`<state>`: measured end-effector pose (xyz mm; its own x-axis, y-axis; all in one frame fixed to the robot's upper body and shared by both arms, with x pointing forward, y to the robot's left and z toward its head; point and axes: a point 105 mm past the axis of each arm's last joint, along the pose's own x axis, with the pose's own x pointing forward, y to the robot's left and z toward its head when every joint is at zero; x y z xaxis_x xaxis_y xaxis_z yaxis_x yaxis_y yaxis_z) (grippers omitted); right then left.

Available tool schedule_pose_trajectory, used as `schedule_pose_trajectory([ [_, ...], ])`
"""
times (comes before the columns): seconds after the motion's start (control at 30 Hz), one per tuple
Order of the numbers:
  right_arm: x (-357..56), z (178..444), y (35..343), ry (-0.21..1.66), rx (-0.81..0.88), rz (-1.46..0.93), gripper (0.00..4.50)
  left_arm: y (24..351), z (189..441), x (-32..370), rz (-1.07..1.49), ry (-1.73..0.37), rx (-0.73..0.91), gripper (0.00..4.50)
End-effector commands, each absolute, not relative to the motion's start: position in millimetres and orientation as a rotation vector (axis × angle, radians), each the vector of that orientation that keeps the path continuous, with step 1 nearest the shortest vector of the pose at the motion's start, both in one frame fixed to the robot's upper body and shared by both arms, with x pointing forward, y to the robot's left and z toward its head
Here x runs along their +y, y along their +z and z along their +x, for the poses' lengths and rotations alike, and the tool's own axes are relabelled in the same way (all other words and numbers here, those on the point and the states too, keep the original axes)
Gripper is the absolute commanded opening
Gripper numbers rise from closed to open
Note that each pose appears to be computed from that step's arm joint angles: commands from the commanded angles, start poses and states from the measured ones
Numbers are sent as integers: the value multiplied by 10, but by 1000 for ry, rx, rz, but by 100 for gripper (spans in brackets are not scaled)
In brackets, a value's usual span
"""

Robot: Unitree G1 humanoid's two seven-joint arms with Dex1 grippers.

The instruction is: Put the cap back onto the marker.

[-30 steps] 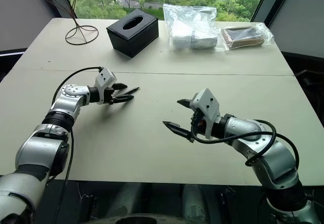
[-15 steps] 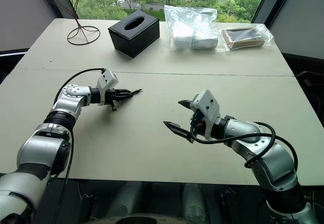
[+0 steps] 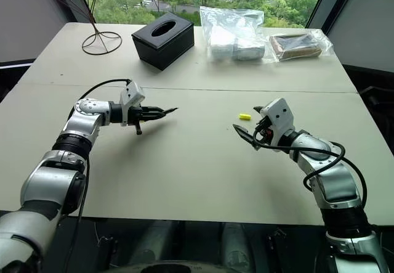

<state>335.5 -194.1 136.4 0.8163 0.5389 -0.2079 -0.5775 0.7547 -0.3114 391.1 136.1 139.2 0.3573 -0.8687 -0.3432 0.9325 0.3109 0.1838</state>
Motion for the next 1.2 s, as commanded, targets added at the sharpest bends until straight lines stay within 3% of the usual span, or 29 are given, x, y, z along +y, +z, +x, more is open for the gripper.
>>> schedule_pose_trajectory([
  [0.03, -1959, 3466, 1401, 656, 75, -484, 450, 1771, 3792, 1322, 407, -1305, 125, 4],
  [0.27, -1961, 3715, 1231, 706, 118, -467, 450, 1991, 3556, 1245, 428, -1367, 95, 4],
  [0.63, -1870, 3966, 1020, 767, 208, -371, 450, 1937, 3408, 1227, 381, -1314, 86, 4],
  [1.0, -1970, 3783, 796, 898, 330, -425, 450, 1912, 3342, 1229, 369, -1284, 78, 4],
  [1.1, -1975, 3779, 791, 897, 328, -414, 362, 1906, 3340, 1221, 366, -1280, 77, 0],
  [1.2, -1962, 3764, 768, 907, 337, -401, 220, 1908, 3350, 1203, 365, -1277, 71, 0],
])
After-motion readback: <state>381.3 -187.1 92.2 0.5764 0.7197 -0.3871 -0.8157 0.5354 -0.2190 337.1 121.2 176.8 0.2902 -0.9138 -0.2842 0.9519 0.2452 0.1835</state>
